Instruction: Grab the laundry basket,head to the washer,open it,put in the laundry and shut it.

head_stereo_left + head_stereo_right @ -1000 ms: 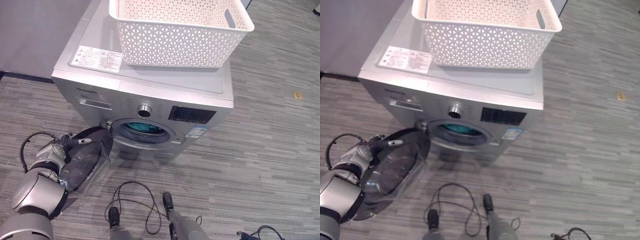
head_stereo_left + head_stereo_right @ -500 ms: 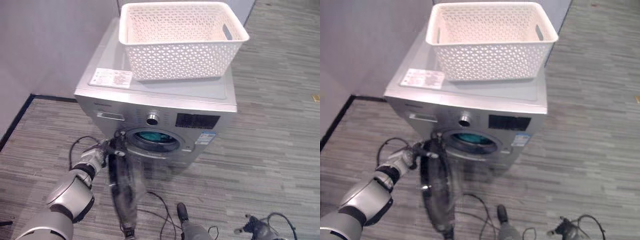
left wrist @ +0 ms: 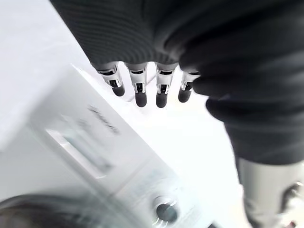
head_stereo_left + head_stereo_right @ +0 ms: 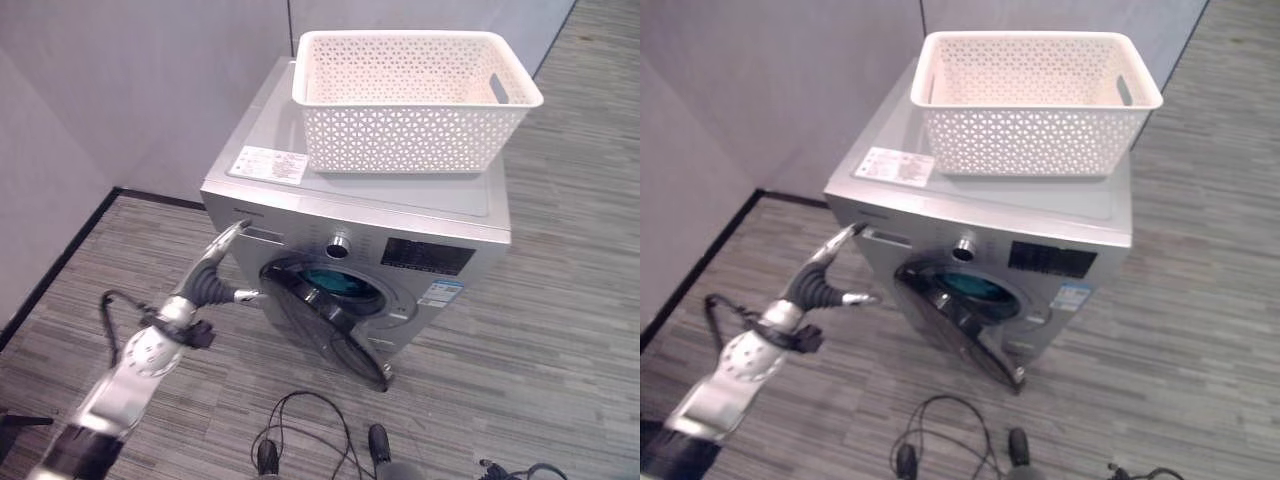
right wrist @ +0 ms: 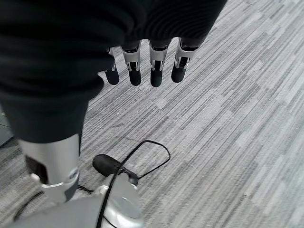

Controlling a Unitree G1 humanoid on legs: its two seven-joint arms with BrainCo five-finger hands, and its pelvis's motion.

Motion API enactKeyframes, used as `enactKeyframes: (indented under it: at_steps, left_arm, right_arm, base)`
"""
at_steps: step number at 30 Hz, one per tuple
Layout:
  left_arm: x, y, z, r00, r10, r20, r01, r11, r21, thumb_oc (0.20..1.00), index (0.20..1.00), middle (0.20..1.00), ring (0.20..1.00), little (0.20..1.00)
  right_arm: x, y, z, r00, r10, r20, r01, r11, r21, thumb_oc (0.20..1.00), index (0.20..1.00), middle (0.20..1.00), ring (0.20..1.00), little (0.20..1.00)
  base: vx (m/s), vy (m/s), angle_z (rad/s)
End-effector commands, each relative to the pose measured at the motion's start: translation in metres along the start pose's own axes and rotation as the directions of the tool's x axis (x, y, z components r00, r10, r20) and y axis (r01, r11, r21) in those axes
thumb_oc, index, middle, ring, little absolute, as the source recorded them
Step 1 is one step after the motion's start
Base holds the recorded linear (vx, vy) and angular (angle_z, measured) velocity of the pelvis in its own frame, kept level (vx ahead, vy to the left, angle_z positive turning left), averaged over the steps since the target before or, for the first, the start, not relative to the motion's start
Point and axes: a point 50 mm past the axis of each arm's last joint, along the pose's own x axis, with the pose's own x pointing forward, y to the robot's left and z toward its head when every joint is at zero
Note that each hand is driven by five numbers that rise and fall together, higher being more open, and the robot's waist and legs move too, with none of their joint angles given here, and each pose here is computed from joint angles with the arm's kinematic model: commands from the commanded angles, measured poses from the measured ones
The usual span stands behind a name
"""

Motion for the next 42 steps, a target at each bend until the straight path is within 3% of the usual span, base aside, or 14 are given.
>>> enactKeyframes:
  at_steps: [1,5,10,11,14,17,20,22,26,31,33,35,36,42]
  left_arm:
    - [-0.007,0.026,0.038,0.965,-0.184,0.185,0.207,0.972,-0.114,1.0,1.0,1.0,1.0,1.0]
    - [-0.026,0.027,0.049,0.911,-0.38,0.159,0.404,0.899,-0.168,1.0,1.0,1.0,1.0,1.0]
    - [-0.026,-0.015,0.025,0.77,-0.637,0.032,0.637,0.766,-0.089,1.0,1.0,1.0,1.0,1.0]
    - [-0.022,-0.035,0.003,0.712,-0.697,-0.084,0.702,0.707,0.083,1.0,1.0,1.0,1.0,1.0]
    - [0.012,-0.096,-0.029,0.634,-0.753,-0.177,0.765,0.577,0.287,1.0,1.0,1.0,1.0,1.0]
    - [0.032,-0.159,-0.035,0.575,-0.799,-0.177,0.813,0.534,0.235,1.0,1.0,1.0,1.0,1.0]
    - [0.039,-0.177,-0.035,0.585,-0.792,-0.175,0.807,0.547,0.223,1.0,1.0,1.0,1.0,1.0]
    - [0.067,-0.214,-0.034,0.641,-0.735,-0.22,0.766,0.594,0.247,1.0,1.0,1.0,1.0,1.0]
    - [0.098,-0.224,-0.036,0.725,-0.621,-0.299,0.688,0.628,0.364,1.0,1.0,1.0,1.0,1.0]
    - [0.145,-0.18,-0.036,0.838,-0.386,-0.385,0.531,0.74,0.414,1.0,1.0,1.0,1.0,1.0]
    - [0.16,-0.131,-0.048,0.858,-0.235,-0.457,0.445,0.785,0.431,1.0,1.0,1.0,1.0,1.0]
    - [0.163,-0.112,-0.052,0.864,-0.17,-0.473,0.396,0.81,0.433,1.0,1.0,1.0,1.0,1.0]
    - [0.171,-0.077,-0.053,0.877,-0.043,-0.479,0.277,0.859,0.43,1.0,1.0,1.0,1.0,1.0]
    - [0.19,0.0,-0.031,0.896,0.236,-0.376,-0.015,0.863,0.506,1.0,1.0,1.0,1.0,1.0]
  right_arm:
    - [-0.001,-0.01,-0.021,0.996,0.019,-0.085,-0.027,0.996,-0.089,1.0,1.0,1.0,1.0,1.0]
    - [-0.004,-0.008,-0.033,0.992,0.051,-0.116,-0.066,0.989,-0.129,1.0,1.0,1.0,1.0,1.0]
    - [-0.001,-0.009,-0.022,0.993,0.07,-0.096,-0.083,0.986,-0.143,1.0,1.0,1.0,1.0,1.0]
    - [0.002,-0.01,-0.004,0.996,0.072,-0.047,-0.079,0.983,-0.165,1.0,1.0,1.0,1.0,1.0]
    - [0.004,-0.016,0.02,0.998,0.055,0.04,-0.046,0.978,-0.202,1.0,1.0,1.0,1.0,1.0]
    - [0.004,-0.024,0.042,0.991,0.021,0.131,0.008,0.977,-0.214,1.0,1.0,1.0,1.0,1.0]
    - [0.004,-0.029,0.042,0.99,-0.001,0.139,0.029,0.979,-0.199,1.0,1.0,1.0,1.0,1.0]
    - [0.003,-0.028,0.043,0.987,-0.024,0.16,0.054,0.981,-0.187,1.0,1.0,1.0,1.0,1.0]
    - [0.002,-0.029,0.05,0.98,-0.049,0.192,0.084,0.98,-0.183,1.0,1.0,1.0,1.0,1.0]
    - [-0.002,-0.03,0.069,0.955,-0.057,0.291,0.116,0.975,-0.19,1.0,1.0,1.0,1.0,1.0]
    - [-0.006,-0.033,0.078,0.935,-0.048,0.352,0.122,0.974,-0.191,1.0,1.0,1.0,1.0,1.0]
    - [-0.007,-0.034,0.08,0.93,-0.049,0.364,0.126,0.973,-0.192,1.0,1.0,1.0,1.0,1.0]
    - [-0.01,-0.035,0.083,0.917,-0.054,0.396,0.134,0.975,-0.179,1.0,1.0,1.0,1.0,1.0]
    - [-0.015,-0.038,0.091,0.888,-0.065,0.455,0.152,0.976,-0.158,1.0,1.0,1.0,1.0,1.0]
  base:
    - [0.03,0.01,-0.06]
    - [0.04,0.004,0.08]
    - [0.03,-0.018,-0.03]
    - [0.02,-0.027,-0.07]
    - [0.0,-0.034,-0.06]
    - [-0.04,-0.008,-0.38]
    - [-0.01,-0.007,-0.45]
    - [-0.04,-0.033,-0.22]
    - [-0.05,-0.03,0.0]
    - [-0.03,-0.043,-0.18]
    - [0.02,-0.032,-0.22]
    - [0.0,-0.023,-0.3]
    - [0.01,-0.022,-0.29]
    - [0.01,-0.042,-0.14]
